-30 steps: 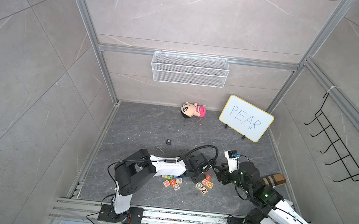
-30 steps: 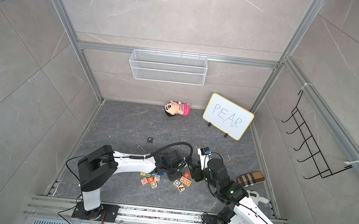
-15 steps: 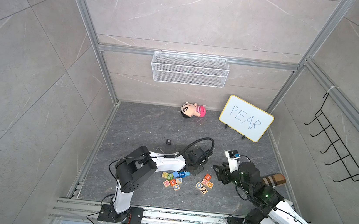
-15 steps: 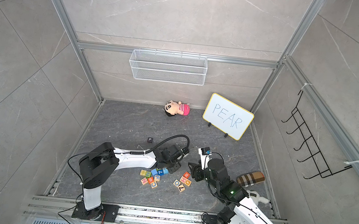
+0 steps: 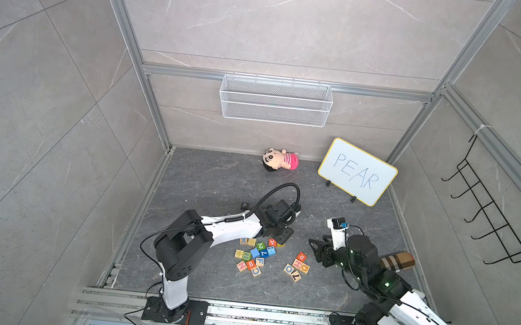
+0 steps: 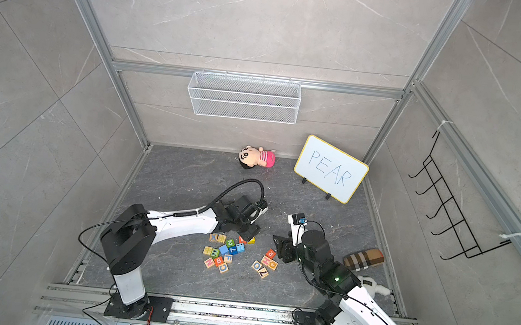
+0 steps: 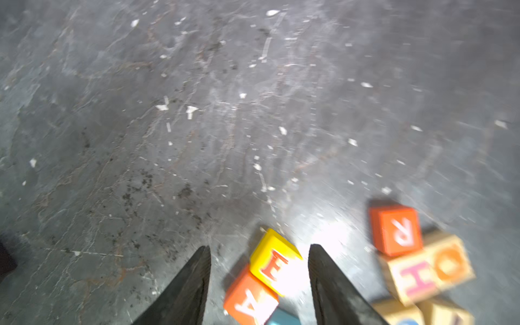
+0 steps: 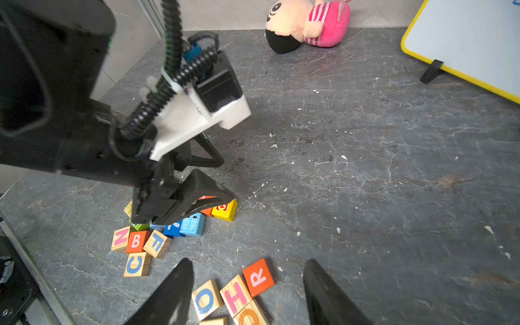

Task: Spell the uppercase word “pear” with letter blocks
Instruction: Move the letter block to the center of the board, then pick up the letter block from the center of the board.

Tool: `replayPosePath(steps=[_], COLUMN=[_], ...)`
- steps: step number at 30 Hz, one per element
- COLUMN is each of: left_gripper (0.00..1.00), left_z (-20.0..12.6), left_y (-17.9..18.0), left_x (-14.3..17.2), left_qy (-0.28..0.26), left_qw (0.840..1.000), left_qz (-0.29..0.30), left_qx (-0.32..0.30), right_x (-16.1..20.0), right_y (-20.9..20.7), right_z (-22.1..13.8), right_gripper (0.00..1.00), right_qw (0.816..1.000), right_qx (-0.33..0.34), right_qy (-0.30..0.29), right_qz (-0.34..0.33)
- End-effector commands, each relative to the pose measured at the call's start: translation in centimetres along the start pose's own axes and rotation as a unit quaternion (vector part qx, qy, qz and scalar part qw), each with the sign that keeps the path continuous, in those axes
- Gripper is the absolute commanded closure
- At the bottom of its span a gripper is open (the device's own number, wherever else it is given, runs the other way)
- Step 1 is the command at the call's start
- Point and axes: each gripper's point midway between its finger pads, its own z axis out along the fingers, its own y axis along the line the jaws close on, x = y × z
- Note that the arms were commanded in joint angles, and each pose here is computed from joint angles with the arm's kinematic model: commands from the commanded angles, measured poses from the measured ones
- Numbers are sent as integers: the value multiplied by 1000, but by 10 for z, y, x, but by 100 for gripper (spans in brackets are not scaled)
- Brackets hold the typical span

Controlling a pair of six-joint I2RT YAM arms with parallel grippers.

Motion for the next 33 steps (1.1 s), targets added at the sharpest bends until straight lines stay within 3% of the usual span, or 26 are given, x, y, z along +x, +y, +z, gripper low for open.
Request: replayPosePath(steps=[1, 8, 18, 24, 33], left_gripper=[40, 34, 34, 41, 62], left_z=[-10, 6, 38, 46, 39], left_y=[-15, -16, -8, -5, -4], left_x=[15, 27, 28, 26, 24], left_qy=[16, 20, 33, 26, 28], left_qw=[995, 985, 980, 982, 983], left_qz=[85, 157, 176, 171, 164], left_qx=[41, 73, 84, 79, 74], right_x=[2, 4, 16, 26, 24], right_y=[-4, 1, 17, 22, 18], right_z=[4, 3, 6, 15, 19], right_gripper=[35, 32, 30, 30, 30], right_qw=[1000, 1000, 998, 996, 997], right_qx=[8, -10, -64, -84, -69], right_qy=[-6, -6, -1, 9, 12], right_qz=[-5, -10, -14, -5, -18])
